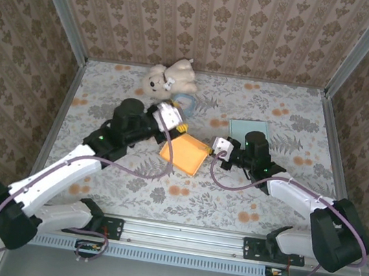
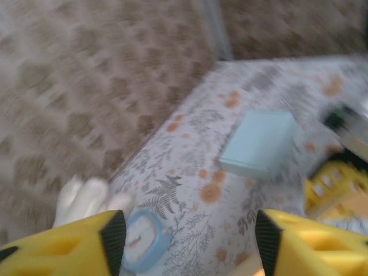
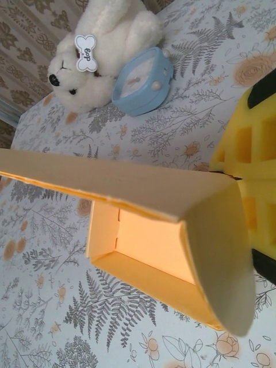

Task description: Fold the paper box

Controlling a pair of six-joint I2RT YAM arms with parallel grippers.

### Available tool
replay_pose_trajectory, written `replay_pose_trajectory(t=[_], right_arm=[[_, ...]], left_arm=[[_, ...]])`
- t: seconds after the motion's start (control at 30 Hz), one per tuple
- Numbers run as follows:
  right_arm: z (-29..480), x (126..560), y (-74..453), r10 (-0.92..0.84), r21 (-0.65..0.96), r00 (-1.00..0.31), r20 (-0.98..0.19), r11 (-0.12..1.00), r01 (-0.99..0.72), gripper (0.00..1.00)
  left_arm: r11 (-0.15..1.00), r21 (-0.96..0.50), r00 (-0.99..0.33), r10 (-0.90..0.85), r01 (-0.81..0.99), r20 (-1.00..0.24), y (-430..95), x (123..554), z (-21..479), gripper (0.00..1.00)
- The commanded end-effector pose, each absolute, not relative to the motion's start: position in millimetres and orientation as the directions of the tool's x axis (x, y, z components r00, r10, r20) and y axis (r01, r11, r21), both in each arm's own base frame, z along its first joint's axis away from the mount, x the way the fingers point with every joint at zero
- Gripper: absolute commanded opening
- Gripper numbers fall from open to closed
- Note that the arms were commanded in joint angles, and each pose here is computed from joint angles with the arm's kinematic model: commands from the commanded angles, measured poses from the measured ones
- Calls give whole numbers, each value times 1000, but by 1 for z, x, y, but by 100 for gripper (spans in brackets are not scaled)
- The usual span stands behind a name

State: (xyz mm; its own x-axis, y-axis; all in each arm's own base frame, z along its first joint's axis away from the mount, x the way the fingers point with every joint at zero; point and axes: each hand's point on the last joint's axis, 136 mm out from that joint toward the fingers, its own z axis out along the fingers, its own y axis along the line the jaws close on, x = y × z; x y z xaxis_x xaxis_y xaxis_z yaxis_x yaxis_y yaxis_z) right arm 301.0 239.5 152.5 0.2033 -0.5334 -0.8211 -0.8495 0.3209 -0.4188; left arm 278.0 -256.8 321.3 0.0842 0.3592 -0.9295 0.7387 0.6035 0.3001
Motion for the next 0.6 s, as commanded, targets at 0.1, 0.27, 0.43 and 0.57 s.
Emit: replay_pose_trajectory(t=[0.1,0.27,0.43,0.57], right_arm=[[148,301,244,-538,-436,231,-811,293,-851,0],[144,301,243,-546,-429,221,-808,288,-856,0],[144,302,243,-548,-431,221,-807,289,-855,0],[147,302,243,-545,-431,222,-808,291,-854,0]], left_arm=[[886,-419,-525,-264,200,-809,-175,333,293,100],[814,-576,-726,-439,-71,-530,-181,340,243,100],[790,-579,-784,-484,-199,-390,-192,344,212,99],[785,-572,-810,-486,-238,-329,-202,349,186,95]])
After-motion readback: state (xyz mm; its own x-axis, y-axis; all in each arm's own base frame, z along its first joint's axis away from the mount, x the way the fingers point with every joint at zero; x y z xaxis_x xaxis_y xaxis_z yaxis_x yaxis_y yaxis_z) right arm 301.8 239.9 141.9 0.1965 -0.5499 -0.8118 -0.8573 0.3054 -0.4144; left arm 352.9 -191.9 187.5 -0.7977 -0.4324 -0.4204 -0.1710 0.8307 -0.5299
